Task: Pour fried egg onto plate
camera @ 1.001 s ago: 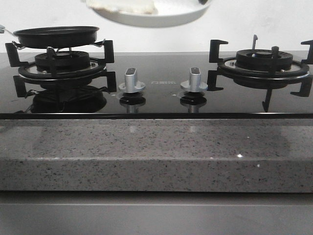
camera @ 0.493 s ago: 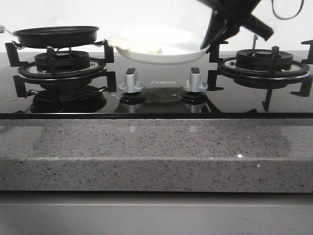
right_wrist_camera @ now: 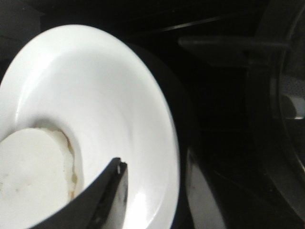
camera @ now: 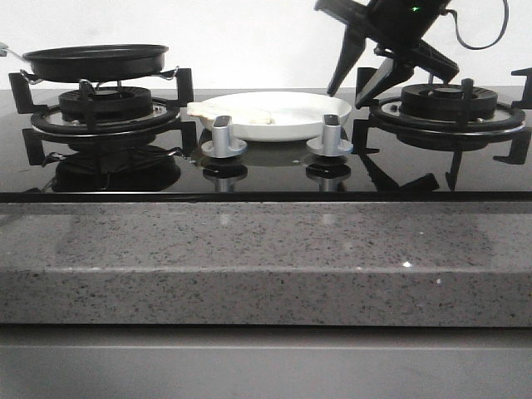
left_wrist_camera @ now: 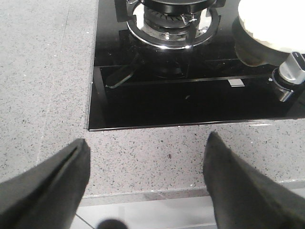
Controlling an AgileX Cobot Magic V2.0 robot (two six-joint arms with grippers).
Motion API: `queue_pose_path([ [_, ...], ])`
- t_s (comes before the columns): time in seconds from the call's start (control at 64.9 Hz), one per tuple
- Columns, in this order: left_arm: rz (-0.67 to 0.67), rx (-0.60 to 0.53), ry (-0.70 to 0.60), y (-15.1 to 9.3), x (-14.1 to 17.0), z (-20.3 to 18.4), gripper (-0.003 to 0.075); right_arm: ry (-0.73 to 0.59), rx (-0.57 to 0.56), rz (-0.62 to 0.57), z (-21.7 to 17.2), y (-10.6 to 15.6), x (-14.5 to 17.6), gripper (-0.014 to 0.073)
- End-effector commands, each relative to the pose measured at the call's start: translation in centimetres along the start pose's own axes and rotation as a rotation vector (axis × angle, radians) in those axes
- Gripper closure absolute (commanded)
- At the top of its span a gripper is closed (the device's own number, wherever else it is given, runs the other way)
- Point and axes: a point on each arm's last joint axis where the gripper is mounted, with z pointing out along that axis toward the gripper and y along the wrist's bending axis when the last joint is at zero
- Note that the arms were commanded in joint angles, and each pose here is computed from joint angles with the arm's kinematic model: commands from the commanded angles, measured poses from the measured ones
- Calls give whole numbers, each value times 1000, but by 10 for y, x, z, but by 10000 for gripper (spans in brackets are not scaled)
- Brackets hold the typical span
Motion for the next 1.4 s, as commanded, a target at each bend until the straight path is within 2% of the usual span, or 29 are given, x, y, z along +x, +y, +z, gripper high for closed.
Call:
queue_pose_path([
  [0.0,-11,11,-79,-1,-12,-3,227,-128,-89,-21,-46,25,-11,244],
  [0.108,-11,11,-79,-1,-12,-3,227,-147,-99,-52,-66,33,-10,244],
  [0.2,-11,11,-79,-1,-12,-3,227,-160,-78,-188,-88,38,-5,244],
  [0.339,-11,11,-79,-1,-12,-3,227,-154,-46,-312,-119,43,7,244],
  [0.554,-11,11,-79,-1,-12,-3,227,-240,-2,-506,-171,47,46,246],
  [0.755,-11,11,-79,-1,-12,-3,227,-367,8,-565,-217,28,101,246],
  [0.909,-11,11,-79,-1,-12,-3,227,-404,87,-617,-238,3,144,246],
  [1.109,-11,11,-79,-1,-12,-3,227,-389,118,-631,-244,-27,196,246],
  [1.386,-11,11,-79,-1,-12,-3,227,-389,118,-630,-241,-57,244,246],
])
